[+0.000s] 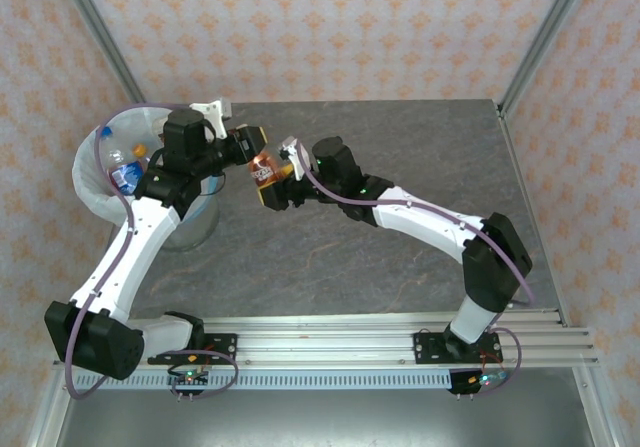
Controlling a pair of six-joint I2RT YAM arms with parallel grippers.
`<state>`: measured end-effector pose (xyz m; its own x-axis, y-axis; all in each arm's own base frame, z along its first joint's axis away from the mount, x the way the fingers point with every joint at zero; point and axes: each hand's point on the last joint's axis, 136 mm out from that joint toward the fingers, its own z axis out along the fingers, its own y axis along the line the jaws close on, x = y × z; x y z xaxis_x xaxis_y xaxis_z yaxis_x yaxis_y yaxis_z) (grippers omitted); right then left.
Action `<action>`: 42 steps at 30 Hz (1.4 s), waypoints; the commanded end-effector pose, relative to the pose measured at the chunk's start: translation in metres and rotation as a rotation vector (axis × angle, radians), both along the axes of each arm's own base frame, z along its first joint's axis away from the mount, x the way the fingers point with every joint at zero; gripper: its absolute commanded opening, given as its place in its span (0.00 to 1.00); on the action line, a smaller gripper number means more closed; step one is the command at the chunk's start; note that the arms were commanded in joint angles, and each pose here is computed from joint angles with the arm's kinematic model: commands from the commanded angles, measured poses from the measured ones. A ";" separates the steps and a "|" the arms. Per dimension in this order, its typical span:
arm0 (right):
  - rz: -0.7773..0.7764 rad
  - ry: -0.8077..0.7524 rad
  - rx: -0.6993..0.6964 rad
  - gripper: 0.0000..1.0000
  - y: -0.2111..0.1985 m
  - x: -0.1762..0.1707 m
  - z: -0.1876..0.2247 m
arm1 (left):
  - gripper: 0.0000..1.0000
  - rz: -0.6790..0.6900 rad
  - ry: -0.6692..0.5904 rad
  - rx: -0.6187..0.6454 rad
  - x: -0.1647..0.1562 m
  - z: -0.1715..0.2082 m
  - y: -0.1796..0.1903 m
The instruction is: Put the plastic bottles in the bin
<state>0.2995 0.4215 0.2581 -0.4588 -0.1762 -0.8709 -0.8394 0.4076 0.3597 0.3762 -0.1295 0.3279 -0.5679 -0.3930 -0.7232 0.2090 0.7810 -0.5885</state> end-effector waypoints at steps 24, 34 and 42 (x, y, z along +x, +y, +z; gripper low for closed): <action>-0.711 -0.203 -0.157 0.99 -0.120 0.078 -0.001 | 0.00 0.303 -0.033 0.259 -0.038 0.048 0.072; -0.754 -0.134 -0.191 0.99 -0.137 0.077 -0.021 | 0.00 0.636 -0.116 0.527 -0.058 0.110 0.146; -0.794 -0.142 -0.188 0.99 -0.154 0.073 -0.018 | 0.00 0.914 -0.058 0.625 -0.066 0.128 0.206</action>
